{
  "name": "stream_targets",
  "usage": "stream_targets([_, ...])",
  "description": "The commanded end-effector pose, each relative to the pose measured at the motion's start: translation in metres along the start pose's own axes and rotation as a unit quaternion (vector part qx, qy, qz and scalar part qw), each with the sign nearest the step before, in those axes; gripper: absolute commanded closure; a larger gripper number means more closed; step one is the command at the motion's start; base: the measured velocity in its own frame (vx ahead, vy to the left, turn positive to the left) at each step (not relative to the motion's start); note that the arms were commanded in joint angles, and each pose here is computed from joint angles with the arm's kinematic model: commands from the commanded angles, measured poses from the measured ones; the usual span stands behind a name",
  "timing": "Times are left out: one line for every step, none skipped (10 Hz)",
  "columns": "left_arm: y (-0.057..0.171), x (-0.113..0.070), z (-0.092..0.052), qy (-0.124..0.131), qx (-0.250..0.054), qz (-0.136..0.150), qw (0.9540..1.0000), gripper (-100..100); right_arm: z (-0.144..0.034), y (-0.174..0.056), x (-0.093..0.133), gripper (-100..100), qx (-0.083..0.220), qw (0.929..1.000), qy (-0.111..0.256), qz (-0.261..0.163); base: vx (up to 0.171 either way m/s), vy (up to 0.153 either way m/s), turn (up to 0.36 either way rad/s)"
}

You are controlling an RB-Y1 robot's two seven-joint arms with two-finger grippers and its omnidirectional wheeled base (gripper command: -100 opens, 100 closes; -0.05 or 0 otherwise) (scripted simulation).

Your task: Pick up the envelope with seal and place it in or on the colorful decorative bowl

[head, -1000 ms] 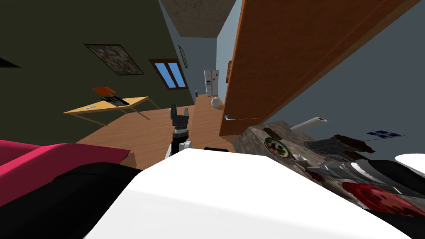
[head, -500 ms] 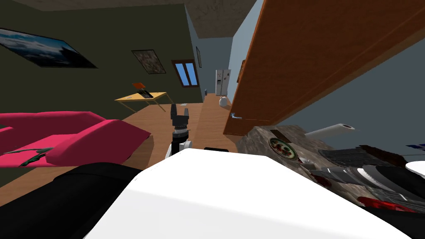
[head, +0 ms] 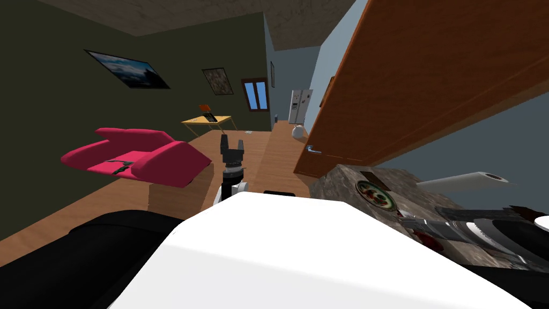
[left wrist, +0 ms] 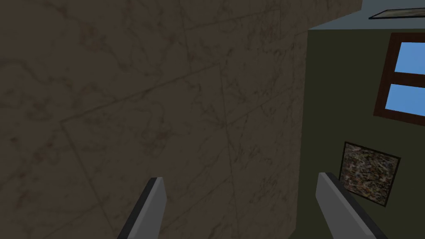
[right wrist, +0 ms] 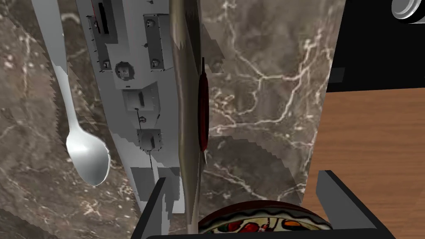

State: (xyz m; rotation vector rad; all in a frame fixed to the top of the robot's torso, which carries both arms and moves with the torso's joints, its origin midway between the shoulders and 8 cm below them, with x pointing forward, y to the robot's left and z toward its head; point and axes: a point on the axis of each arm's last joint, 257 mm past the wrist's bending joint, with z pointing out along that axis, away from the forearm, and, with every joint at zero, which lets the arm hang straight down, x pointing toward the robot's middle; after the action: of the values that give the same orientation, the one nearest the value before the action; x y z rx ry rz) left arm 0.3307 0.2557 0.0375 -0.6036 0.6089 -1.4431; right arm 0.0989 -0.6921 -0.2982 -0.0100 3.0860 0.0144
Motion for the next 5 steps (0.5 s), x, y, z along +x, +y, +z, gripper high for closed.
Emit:
stream_targets([0.0000, 0.0000, 0.0000, 0.000, 0.000, 0.000, 1.0000, 0, 0.0012, 0.0003, 0.0115, -100, 0.001, 0.9995, 0.006, 0.030, -0.219, 0.059, 0.460])
stream_targets([0.0000, 0.0000, 0.0000, 0.000, 0.000, 0.000, 1.0000, 0, 0.0012, 0.0003, 0.0115, -100, 0.001, 0.9990, 0.006, 0.044, -0.128, 0.014, 0.193])
stream_targets([0.0001, -0.0001, -0.0001, 0.000, 0.000, 0.000, 1.0000, 0, 0.0012, 0.0003, 0.0115, -100, 0.001, 0.9989, 0.006, 0.048, -0.049, -0.002, -0.010])
stream_targets([0.0001, -0.0002, -0.0002, 0.000, 0.000, 0.000, 1.0000, 0, 0.0008, 0.0002, 0.0105, -100, 0.001, 0.9991, 0.005, 0.043, -0.013, 0.000, -0.013])
stream_targets([0.0001, -0.0002, -0.0002, 0.000, 0.000, 0.000, 1.0000, 0, 0.0008, 0.0002, 0.0108, 100, 0.001, 0.9990, 0.005, 0.044, -0.006, 0.000, 0.001])
